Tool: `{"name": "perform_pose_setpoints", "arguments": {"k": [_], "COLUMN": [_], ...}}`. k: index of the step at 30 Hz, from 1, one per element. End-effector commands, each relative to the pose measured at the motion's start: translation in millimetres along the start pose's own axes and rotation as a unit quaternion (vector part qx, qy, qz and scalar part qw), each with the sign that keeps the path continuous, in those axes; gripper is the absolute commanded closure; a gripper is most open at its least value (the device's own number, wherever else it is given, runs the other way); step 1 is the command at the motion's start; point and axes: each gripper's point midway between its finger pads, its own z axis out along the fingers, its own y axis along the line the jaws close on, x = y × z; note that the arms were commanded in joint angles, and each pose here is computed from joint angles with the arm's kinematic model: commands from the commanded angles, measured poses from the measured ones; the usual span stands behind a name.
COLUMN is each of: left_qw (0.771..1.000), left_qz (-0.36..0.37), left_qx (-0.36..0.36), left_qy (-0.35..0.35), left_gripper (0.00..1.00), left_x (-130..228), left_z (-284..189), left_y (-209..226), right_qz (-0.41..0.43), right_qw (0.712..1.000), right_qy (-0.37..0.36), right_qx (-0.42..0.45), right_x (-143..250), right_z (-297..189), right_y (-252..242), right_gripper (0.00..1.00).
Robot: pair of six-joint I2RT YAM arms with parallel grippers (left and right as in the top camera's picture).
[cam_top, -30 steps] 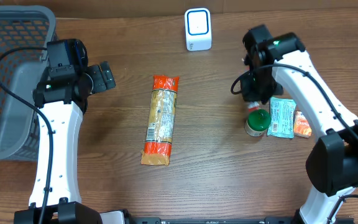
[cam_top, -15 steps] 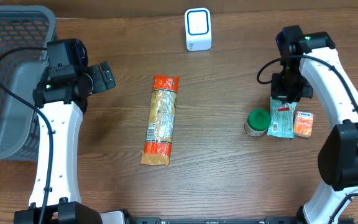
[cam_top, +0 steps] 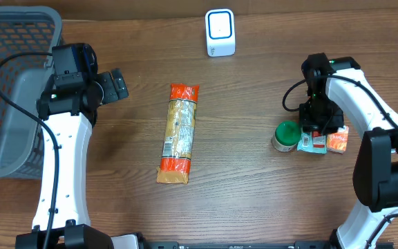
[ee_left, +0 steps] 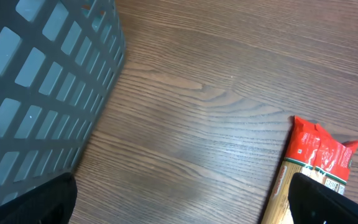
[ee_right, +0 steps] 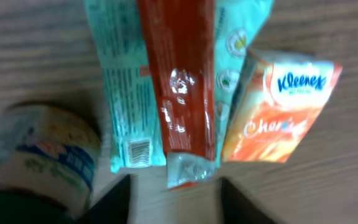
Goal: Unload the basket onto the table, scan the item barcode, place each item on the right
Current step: 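Move the right gripper left over the pasta packet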
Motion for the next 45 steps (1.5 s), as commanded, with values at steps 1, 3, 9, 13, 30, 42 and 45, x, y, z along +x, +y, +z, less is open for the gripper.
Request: {"name": "perform_pose_setpoints", "arguments": {"k": [1,3,9,13,30,42,45], "left_qw": [1.0,1.0,1.0,1.0,1.0,1.0,1.0], "left_qz": [0.008,0.008,0.008,0.008,0.008,0.008,0.008], "left_qx": [-0.003,-0.003,-0.003,-0.003,-0.003,-0.003,-0.003], "left_qy": [-0.004,-0.004,-0.004,-0.004,-0.004,-0.004,-0.004], "left_gripper": [0.0,0.0,0.0,0.0,0.0,0.0,0.0], "left_x": [-4,-4,-4,-4,-4,-4,-4], "left_z": [1,1,1,1,1,1,1], "left_y": [1,1,1,2,1,2,2], "right_qz": [0.007,0.006,-0.047,-0.076,-0.031,0.004,-0.022], "right_qw": [0.999,0.997,0.975,0.961,0.983,0.989,0.989], "right_qy": [-0.051,-0.069,-0.103,-0.108,-0.161,-0.146,-0.14], "right_qx": [-0.006,-0.017,-0.191,-0.243,-0.081,-0.007,-0.053], "right_x": [-17,-20,-18,-16,-13,-9,-7], "right_z": [-32,-49,-96,-103,-35,-25,-31], "right_y": [0,2,66,98,120,79,100], "right_gripper": [0.4,0.39,0.4,0.44,0.55,0.55,0.55]}}
